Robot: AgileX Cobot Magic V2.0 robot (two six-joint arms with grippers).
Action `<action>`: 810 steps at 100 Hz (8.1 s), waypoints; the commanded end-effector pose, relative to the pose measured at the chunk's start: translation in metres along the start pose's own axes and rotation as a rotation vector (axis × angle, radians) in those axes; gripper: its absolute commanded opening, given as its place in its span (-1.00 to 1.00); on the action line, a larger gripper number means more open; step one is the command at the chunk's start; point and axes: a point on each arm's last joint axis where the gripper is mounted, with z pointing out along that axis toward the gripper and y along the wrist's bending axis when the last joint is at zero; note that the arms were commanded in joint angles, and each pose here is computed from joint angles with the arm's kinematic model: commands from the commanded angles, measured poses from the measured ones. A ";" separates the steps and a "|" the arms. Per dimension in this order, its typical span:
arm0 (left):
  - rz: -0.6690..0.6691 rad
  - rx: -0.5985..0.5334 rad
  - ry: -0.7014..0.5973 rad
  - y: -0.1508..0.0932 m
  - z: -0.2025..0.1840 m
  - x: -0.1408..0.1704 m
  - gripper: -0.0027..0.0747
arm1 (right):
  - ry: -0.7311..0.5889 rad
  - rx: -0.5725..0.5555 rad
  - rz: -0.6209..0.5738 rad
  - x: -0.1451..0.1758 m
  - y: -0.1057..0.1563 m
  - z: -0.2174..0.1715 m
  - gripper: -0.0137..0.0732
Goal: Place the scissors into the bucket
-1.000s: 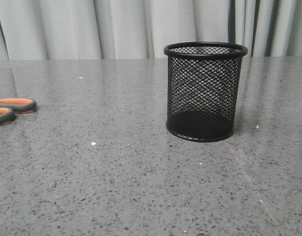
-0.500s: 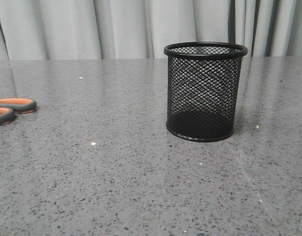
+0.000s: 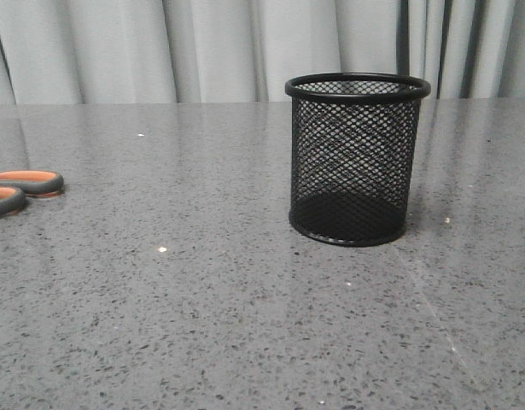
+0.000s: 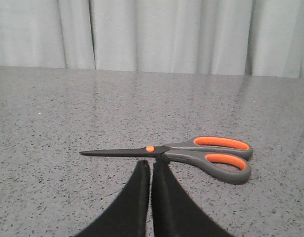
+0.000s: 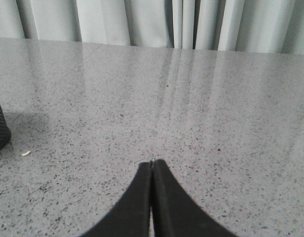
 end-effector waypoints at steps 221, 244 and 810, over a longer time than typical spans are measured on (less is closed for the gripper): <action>0.066 0.259 0.603 -0.033 0.070 -0.188 -0.22 | 0.587 -0.199 0.149 -0.194 0.006 0.084 0.40; 0.158 0.308 0.657 -0.034 0.081 -0.188 0.08 | 0.585 -0.199 0.147 -0.194 0.006 0.084 0.48; 1.059 1.151 0.093 -0.261 0.104 -0.280 -0.94 | 0.244 -0.756 0.586 -0.243 0.058 0.074 0.29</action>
